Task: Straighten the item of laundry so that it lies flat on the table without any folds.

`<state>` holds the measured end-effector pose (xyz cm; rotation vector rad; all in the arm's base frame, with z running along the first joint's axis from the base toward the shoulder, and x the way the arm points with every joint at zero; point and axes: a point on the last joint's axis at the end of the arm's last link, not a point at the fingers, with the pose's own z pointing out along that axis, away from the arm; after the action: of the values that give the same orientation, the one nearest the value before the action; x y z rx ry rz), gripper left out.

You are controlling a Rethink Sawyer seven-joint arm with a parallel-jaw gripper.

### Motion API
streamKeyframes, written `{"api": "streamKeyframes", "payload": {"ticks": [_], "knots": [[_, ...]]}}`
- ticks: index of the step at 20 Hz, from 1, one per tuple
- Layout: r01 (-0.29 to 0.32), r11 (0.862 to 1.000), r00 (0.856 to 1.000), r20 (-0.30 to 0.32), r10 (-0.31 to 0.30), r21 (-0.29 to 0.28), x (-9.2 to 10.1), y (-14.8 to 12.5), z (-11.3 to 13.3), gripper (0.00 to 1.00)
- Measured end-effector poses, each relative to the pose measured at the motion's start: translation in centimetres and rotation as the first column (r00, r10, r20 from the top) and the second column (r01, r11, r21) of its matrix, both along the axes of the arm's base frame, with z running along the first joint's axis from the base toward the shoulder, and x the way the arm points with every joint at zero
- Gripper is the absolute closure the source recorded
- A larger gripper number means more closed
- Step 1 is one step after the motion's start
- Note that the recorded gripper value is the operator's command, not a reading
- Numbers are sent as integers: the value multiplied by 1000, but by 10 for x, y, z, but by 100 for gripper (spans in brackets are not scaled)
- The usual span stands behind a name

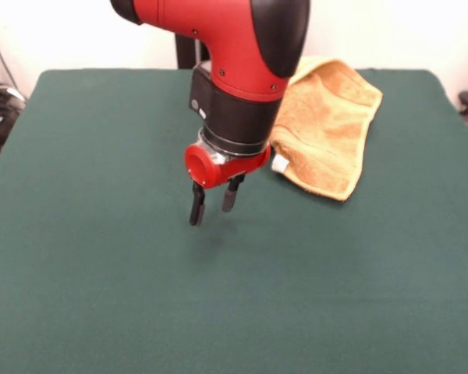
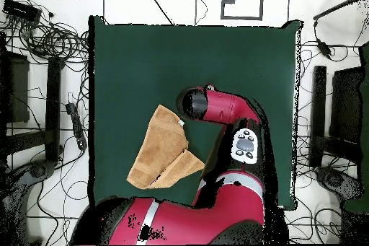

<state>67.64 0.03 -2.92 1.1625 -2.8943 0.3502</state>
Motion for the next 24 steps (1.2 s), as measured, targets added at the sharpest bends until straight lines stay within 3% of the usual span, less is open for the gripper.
{"api": "streamKeyframes", "payload": {"ticks": [11,24], "knots": [[11,1000,999,-33,-10,1,-1,0,3,0],[-20,999,999,-37,18,-40,7,8,17,0]]}}
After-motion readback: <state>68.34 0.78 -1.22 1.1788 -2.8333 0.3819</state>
